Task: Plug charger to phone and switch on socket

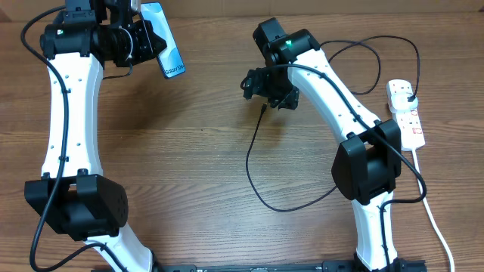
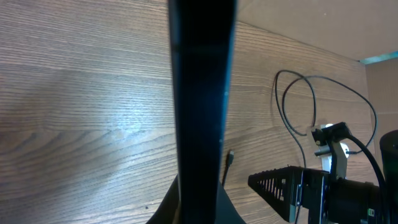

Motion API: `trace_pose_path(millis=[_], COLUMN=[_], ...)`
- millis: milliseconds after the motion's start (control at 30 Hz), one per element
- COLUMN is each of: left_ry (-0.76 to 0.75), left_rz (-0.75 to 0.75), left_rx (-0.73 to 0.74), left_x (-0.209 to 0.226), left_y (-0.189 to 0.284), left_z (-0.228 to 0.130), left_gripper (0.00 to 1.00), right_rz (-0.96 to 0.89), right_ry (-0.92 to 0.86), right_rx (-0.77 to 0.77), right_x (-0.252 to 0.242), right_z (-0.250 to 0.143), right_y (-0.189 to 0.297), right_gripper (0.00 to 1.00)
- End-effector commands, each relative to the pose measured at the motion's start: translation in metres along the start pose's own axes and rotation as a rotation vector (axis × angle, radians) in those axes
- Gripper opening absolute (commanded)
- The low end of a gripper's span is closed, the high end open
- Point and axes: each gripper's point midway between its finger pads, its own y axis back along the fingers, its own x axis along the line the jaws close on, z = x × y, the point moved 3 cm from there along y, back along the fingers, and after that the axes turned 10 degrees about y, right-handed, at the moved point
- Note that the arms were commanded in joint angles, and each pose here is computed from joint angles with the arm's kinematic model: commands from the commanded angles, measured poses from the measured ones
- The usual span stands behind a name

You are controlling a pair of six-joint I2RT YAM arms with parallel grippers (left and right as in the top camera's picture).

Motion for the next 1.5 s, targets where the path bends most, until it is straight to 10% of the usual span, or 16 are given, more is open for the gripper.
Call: trace_pose_path(millis=[0,1467], left_ry=[-0.044,-0.041], left_rz=[-0.025,-0.022], left_rx=[-0.023,-0.018], left_x=[-0.009,-0.008], left_y=[0.008,0.008], left_z=[0.004,0.003], left_gripper=[0.04,0.04], right_rz=[-0.018,-0.226], right_ry=[-0.062,-0.104], right_rx=[0.004,0.005], right_x=[0.000,-0.019], right_z=[-0.002,0.007], right_y=[-0.005,-0.099], right_gripper=[0.88,0.42])
